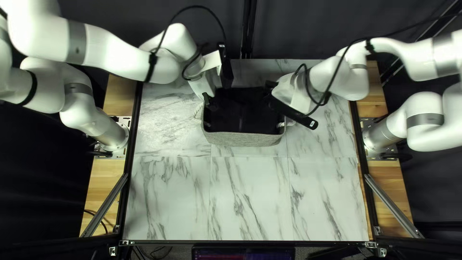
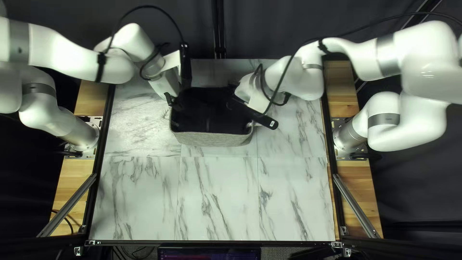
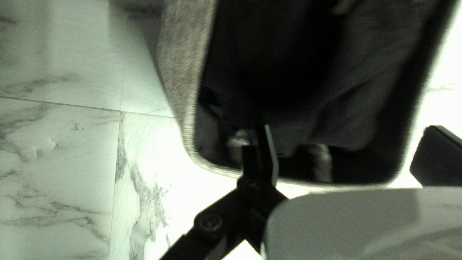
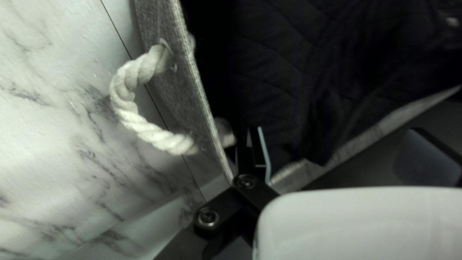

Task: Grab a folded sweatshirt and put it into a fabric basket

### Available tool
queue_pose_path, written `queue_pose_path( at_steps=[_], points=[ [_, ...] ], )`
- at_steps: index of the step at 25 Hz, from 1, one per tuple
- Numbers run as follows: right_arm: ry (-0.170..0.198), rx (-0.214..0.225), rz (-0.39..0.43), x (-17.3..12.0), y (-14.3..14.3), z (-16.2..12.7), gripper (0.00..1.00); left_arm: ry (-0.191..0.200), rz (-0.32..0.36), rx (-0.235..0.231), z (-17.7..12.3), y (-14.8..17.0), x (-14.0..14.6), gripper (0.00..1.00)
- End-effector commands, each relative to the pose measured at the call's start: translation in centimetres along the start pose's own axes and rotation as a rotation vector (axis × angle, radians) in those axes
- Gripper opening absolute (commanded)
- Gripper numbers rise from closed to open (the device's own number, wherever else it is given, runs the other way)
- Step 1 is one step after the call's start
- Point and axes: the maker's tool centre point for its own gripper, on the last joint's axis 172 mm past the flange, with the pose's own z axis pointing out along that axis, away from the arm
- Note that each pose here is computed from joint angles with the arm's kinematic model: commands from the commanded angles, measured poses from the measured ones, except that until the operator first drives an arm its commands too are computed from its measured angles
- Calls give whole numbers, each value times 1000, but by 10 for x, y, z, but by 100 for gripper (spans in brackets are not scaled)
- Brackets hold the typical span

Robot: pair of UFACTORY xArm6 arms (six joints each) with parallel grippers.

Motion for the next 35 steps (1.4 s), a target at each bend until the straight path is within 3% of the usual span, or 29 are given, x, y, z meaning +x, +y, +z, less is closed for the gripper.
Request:
queue_pose_path(
  at_steps=[1,4,7,10,15,20,26,32,35],
  points=[
    [11,-19,49,-8,0,-20,100,16,29,20,-34,25,5,100],
    [43,-29,122,-16,8,-33,100,20,25,43,-57,30,2,100],
    [109,-37,259,-26,23,-51,100,15,10,80,-84,34,-12,100],
    [165,-44,380,-35,34,-74,100,-14,67,90,-106,50,-36,100],
    [219,-49,540,-60,45,-107,100,-59,192,72,-133,90,-81,100],
    [250,-26,648,-85,47,-128,100,-120,326,33,-139,147,-113,100],
    [292,7,767,-117,58,-159,100,-183,467,-9,-165,205,-127,100],
    [294,10,809,-112,72,-196,100,-180,487,11,-200,218,-141,100],
    [267,-54,832,-107,66,-206,100,-141,455,34,-196,214,-141,100]
  ],
)
